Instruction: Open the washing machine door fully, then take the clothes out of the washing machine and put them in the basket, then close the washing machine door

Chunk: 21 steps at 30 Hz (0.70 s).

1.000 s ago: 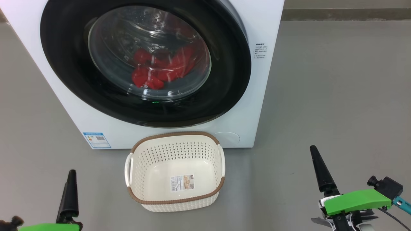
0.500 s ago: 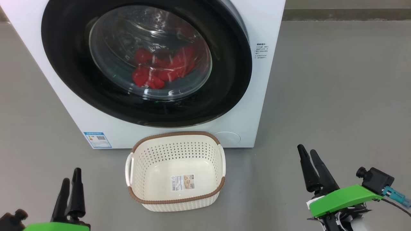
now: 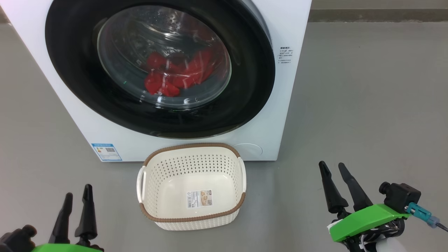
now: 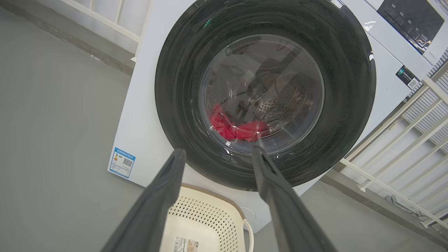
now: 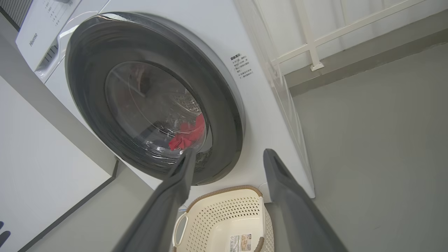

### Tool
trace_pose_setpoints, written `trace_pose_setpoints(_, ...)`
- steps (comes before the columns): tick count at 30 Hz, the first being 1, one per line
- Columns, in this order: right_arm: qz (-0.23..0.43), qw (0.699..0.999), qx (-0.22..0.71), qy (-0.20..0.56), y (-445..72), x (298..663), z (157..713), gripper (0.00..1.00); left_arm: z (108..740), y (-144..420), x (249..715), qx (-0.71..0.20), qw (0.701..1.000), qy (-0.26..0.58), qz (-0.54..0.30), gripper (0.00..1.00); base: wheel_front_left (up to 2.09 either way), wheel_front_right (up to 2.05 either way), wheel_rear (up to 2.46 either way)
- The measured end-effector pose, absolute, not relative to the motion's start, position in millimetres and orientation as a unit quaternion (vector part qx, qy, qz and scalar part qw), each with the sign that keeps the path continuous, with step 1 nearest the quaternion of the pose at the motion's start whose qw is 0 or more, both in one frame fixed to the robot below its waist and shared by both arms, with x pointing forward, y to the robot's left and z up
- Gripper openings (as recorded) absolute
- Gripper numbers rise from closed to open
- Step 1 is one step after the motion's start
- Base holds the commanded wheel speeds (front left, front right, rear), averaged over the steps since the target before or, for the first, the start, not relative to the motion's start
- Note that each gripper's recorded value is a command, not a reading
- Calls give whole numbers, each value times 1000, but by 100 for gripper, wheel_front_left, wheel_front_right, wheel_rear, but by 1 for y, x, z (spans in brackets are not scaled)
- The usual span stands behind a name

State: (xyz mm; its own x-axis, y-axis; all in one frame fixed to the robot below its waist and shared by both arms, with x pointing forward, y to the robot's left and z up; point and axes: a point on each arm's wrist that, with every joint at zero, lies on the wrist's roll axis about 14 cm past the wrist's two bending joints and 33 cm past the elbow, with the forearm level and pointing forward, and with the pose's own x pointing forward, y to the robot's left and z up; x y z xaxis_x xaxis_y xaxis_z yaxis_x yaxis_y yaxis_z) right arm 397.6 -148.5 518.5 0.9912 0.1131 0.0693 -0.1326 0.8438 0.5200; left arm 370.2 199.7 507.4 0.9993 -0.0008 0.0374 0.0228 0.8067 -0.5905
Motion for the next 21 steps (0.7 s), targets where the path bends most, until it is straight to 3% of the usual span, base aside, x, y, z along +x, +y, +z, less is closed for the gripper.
trace_pose_setpoints(21,80,984,149,-55,-143,400,531,100,521,195,368,-192,980,-47,-34,100,0,0,0)
